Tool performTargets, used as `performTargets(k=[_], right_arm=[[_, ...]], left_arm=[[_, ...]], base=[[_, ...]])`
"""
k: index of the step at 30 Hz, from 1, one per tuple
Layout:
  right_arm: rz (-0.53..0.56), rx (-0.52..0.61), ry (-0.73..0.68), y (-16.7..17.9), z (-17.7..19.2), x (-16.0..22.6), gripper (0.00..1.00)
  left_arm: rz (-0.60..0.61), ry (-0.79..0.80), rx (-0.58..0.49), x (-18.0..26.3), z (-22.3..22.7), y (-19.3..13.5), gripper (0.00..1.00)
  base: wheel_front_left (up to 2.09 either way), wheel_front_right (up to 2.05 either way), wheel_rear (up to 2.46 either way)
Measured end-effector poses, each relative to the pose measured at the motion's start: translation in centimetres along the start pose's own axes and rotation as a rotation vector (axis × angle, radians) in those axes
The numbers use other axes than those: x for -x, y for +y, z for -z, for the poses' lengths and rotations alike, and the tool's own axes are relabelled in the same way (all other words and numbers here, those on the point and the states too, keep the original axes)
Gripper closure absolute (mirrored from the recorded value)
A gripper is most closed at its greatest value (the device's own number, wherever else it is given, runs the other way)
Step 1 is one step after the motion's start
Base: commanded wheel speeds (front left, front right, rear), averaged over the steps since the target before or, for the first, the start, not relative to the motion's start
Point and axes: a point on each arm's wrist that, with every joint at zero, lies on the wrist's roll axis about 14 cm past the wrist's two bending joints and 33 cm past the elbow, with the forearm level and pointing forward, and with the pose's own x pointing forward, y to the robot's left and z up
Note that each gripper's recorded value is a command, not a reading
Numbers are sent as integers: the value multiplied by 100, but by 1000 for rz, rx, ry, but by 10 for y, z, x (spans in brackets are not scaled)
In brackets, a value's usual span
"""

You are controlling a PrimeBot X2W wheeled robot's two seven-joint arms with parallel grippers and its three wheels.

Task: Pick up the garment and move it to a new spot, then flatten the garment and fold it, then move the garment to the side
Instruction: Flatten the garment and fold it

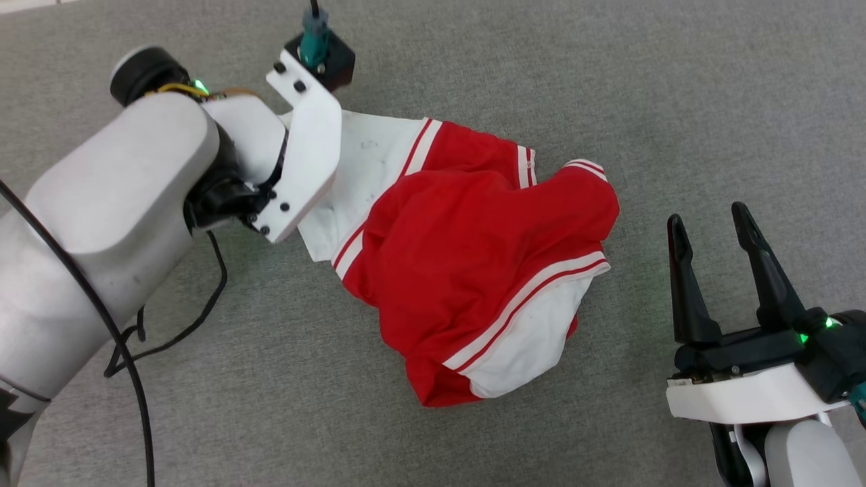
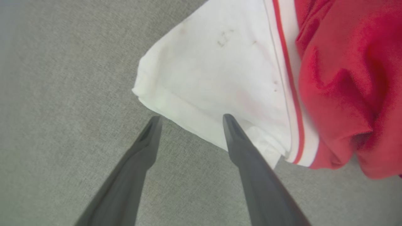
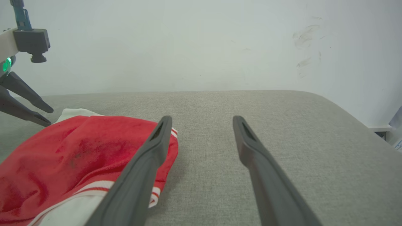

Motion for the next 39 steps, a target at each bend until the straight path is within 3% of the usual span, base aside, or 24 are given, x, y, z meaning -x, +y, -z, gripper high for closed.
performTargets(k=[4,8,9,10,22,29,39], right_arm=[[6,-5,14,-2,6,-3,0],[5,-4,12,-2,6,-5,0],[4,-5,11,-2,6,-5,0],[4,-5,11,-2,6,-5,0],[-52,-22,-30,19,-11,3,0],[-101,-34,-56,37,-23,13,0],[-157,-40,-74,56,-30,20,0]], left_arm=[[62,115,-36,-23,28,-14,0],[75,119,-40,-28,31,-17,0],[74,117,-43,-28,31,-17,83],[72,110,-47,-27,31,-18,100],[-26,-115,-12,23,17,-4,100],[-125,-77,115,61,94,17,100],[-190,11,311,91,195,5,100]], base=[[0,0,0],[0,0,0],[0,0,0],[0,0,0],[0,0,0],[0,0,0],[0,0,0]])
